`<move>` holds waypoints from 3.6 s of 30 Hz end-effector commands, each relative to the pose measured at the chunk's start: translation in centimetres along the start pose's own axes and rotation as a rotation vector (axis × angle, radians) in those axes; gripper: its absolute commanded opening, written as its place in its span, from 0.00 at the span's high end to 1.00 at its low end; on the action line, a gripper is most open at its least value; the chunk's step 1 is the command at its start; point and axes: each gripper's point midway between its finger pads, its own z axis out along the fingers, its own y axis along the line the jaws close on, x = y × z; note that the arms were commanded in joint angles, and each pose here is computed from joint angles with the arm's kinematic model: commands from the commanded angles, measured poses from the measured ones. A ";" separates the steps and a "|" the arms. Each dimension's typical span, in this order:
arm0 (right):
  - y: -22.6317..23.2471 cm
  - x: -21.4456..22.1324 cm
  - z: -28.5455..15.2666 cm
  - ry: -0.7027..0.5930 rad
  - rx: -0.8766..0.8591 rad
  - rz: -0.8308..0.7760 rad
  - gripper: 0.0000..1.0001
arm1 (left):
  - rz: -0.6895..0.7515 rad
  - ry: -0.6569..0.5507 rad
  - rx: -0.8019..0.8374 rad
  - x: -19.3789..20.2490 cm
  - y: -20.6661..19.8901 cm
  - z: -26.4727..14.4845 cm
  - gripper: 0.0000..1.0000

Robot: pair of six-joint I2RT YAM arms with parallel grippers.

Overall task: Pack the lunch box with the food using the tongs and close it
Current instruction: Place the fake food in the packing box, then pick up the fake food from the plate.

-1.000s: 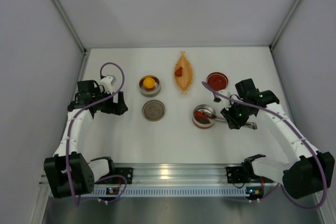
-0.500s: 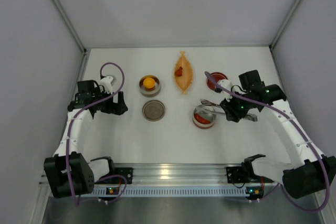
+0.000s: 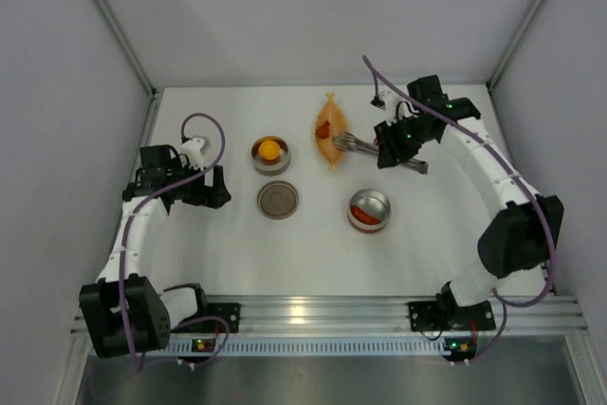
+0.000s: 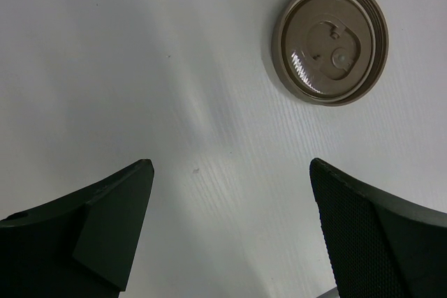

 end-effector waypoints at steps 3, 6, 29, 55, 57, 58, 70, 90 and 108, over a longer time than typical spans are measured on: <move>-1.4 -5.6 3.1 -0.101 -0.015 0.158 0.63 | 0.040 -0.027 -0.017 -0.9 0.6 -0.1 0.02; -2.3 -6.6 5.1 -0.092 0.002 0.238 0.64 | 0.038 -0.022 -0.017 -0.7 0.7 0.2 0.02; -3.4 -8.8 11.9 -0.053 0.067 0.507 0.60 | 0.029 0.017 0.000 0.2 1.2 1.6 0.02; -2.3 -9.2 15.2 -0.008 0.031 0.533 0.55 | 0.021 0.029 0.002 1.2 1.4 2.2 0.02; -2.2 -9.1 15.3 -0.007 0.031 0.535 0.55 | 0.018 0.028 0.002 1.1 1.4 2.2 0.02; -2.4 -9.0 15.4 -0.003 0.034 0.540 0.55 | 0.018 0.028 0.002 1.1 1.4 2.2 0.02; -1.9 -8.7 16.7 0.020 -0.011 0.553 0.56 | 0.015 0.033 0.005 1.4 1.4 2.4 0.02; -3.2 -10.3 10.3 -0.086 -0.088 0.533 0.83 | 0.019 0.019 0.001 0.8 1.2 2.0 0.02; -2.0 -3.7 0.8 -0.071 -0.089 0.200 0.96 | 0.034 0.006 -0.004 0.4 1.0 1.3 0.02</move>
